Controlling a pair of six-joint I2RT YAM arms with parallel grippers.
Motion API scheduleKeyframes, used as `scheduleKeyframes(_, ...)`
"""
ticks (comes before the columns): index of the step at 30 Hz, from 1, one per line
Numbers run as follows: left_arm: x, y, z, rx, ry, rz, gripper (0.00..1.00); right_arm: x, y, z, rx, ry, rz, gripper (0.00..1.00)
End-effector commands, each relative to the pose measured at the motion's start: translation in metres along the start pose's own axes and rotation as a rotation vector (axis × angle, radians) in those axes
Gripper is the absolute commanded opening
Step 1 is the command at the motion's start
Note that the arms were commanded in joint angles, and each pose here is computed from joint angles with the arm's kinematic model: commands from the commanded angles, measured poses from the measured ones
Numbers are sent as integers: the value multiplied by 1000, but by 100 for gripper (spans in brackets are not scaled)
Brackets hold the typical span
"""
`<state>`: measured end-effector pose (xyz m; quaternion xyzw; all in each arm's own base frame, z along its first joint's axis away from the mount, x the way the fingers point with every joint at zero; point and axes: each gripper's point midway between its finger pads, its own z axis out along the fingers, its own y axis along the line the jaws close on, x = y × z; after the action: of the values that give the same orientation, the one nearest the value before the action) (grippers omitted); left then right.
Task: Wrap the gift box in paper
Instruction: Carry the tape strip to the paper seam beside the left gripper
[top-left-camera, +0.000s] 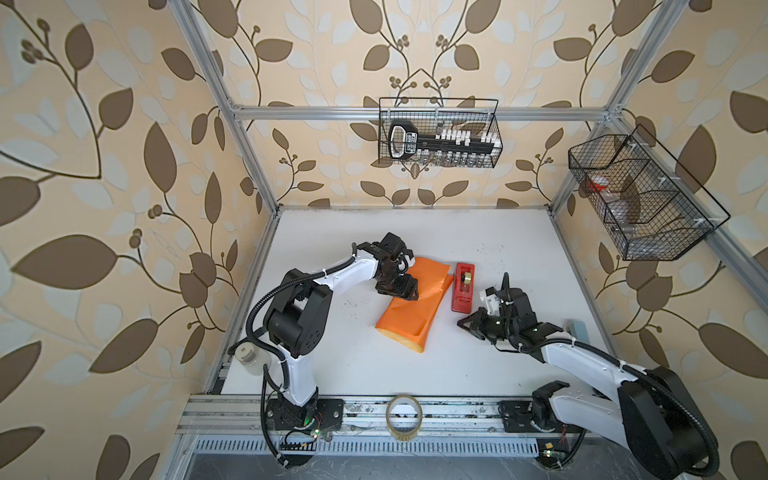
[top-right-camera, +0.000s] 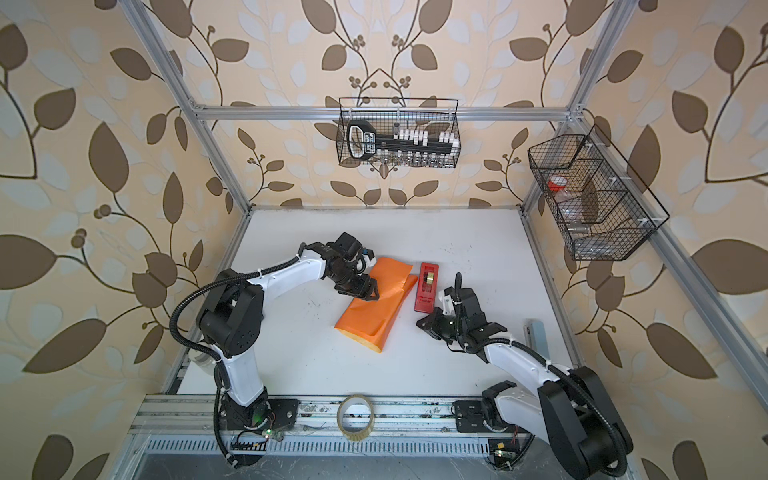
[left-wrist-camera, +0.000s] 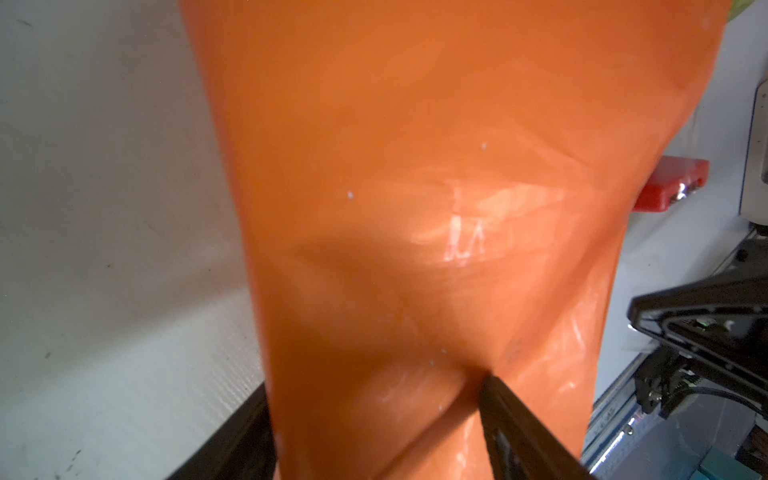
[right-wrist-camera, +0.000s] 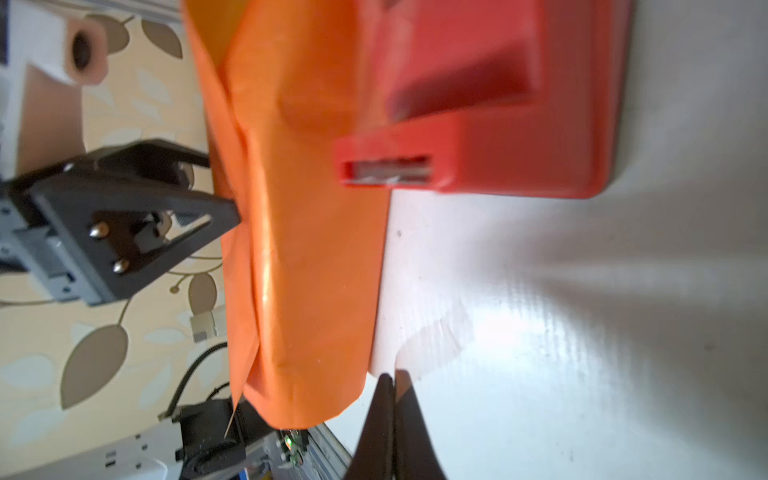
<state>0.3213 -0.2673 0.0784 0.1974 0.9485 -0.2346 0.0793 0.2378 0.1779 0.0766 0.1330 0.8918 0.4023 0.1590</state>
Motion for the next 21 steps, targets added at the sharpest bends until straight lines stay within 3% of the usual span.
scheduleKeyframes(1, 17, 7, 14, -34, 78, -9, 75, 9, 32, -14, -30, 118, -132, 0)
scheduleKeyframes(6, 16, 7, 12, -36, 75, -1, 75, 7, 73, -21, -46, 230, -282, 0)
scheduleKeyframes(12, 15, 6, 8, -39, 66, 8, 75, -7, 91, -8, 55, 349, -412, 0)
scheduleKeyframes(21, 14, 8, 5, -51, 57, 16, 75, -17, 78, 34, 135, 457, -404, 0)
